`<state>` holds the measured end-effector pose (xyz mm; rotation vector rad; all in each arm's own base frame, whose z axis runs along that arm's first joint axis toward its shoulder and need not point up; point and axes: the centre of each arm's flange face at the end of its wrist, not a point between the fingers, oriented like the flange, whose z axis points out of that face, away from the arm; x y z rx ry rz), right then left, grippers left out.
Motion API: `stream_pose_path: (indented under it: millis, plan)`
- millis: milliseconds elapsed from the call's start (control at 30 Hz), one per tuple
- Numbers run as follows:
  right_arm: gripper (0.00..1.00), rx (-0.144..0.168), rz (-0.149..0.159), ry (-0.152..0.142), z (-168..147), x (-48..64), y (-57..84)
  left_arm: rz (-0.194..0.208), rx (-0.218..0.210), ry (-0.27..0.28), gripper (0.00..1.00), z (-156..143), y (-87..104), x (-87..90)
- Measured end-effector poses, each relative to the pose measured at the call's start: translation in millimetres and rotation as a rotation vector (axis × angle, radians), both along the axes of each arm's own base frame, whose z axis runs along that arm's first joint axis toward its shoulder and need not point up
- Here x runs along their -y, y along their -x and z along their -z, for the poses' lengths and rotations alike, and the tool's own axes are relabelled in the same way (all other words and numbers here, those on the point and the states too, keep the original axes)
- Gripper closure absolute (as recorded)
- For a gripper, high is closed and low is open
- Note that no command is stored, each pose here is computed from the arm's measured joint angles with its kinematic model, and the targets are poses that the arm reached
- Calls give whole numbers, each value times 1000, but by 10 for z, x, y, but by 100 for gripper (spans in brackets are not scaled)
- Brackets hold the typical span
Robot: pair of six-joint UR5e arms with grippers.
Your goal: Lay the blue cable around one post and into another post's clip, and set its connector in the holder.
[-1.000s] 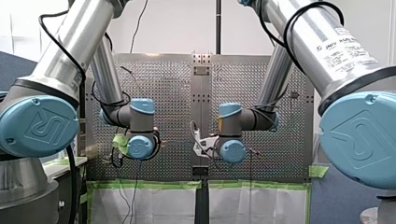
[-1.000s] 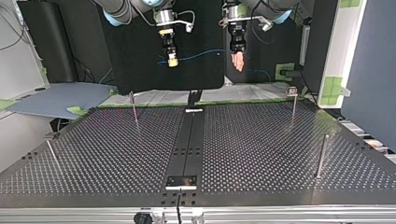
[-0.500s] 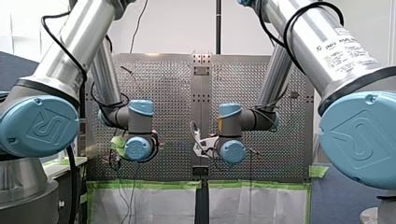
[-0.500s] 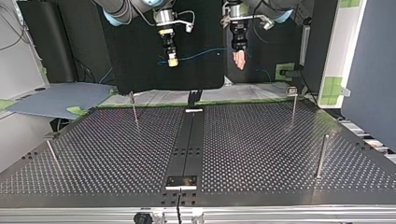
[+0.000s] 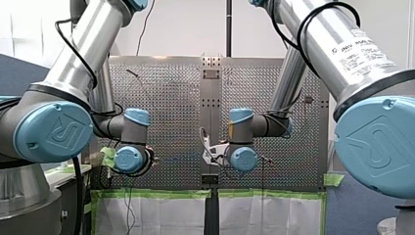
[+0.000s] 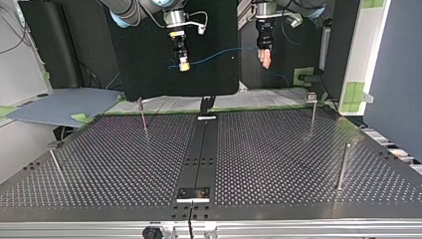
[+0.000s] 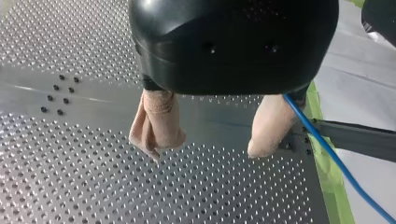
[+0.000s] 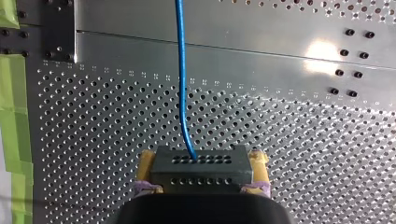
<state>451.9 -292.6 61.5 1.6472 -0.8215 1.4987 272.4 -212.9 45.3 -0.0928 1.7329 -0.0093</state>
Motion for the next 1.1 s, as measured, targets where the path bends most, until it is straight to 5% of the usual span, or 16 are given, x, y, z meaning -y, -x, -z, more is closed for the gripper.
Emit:
stream_pose_path:
  millis: [267, 467, 767, 1100]
  plan:
    - [100, 0, 0, -2, 6, -3, -5, -19, -1, 2, 0, 1, -61, -73]
    - [100, 19, -3, -21, -24, -58, -157, -14, 16, 22, 0, -108, -130, -33]
    - [100, 82, -33, 19, -595, 48, -450, -39, 32, 80, 0, -372, -201, -58]
    - [100, 127, -5, 89, -1330, 222, -615, -60, 104, 159, 0, -797, -526, -26]
